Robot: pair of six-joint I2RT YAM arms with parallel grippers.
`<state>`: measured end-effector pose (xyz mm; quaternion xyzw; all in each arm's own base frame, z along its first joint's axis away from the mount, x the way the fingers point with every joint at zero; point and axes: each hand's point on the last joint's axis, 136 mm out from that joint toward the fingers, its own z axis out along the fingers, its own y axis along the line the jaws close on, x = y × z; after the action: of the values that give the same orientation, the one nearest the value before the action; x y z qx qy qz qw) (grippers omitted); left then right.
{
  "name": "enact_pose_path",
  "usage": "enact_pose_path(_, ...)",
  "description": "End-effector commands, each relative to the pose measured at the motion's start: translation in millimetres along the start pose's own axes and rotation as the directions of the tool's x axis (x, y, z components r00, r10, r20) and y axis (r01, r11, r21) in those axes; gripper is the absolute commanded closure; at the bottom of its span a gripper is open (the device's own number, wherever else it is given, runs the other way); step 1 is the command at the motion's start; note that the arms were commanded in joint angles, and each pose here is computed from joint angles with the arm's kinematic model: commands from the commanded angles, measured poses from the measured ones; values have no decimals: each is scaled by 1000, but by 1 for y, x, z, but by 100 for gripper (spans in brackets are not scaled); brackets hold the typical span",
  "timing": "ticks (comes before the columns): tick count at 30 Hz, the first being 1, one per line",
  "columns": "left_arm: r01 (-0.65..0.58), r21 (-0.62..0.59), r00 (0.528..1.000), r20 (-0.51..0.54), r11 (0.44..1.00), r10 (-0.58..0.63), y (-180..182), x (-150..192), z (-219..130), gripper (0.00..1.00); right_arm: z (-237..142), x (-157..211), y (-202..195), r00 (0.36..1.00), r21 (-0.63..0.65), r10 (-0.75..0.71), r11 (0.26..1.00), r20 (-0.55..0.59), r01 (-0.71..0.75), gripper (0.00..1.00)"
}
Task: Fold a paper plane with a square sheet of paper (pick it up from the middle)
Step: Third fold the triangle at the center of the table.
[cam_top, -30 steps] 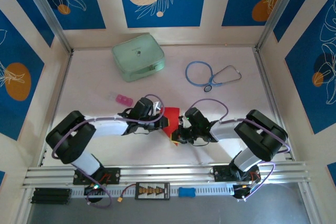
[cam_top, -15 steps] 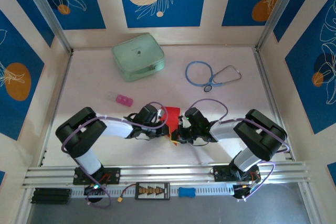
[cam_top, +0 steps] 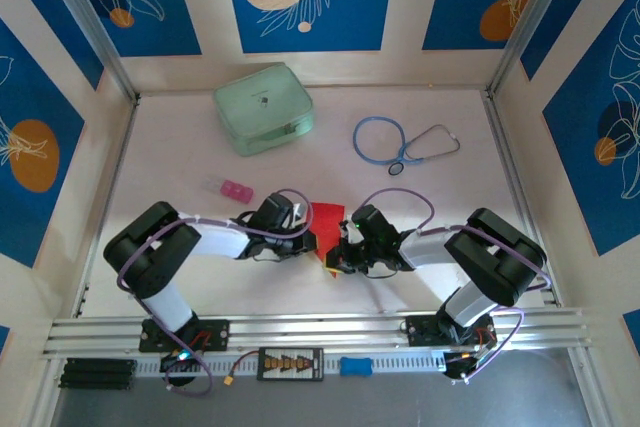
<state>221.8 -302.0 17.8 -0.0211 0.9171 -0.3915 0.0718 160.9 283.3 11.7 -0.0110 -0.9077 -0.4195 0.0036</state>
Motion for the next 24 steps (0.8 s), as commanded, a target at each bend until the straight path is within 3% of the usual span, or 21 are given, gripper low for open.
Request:
enact_pose_path(1,53,-139,998,37,989,-48,37,-12,-4,100,0,35,-66,987,215,138,969,-78,-119,100)
enact_pose_path(14,111,-215,993,62,970,-100,60,-34,-18,100,0,38,-68,988,214,126,971,-89,-105,100)
enact_pose_path(24,99,-202,993,81,974,-84,45,-45,-30,100,0,37,-64,989,205,110,975,-94,-89,100)
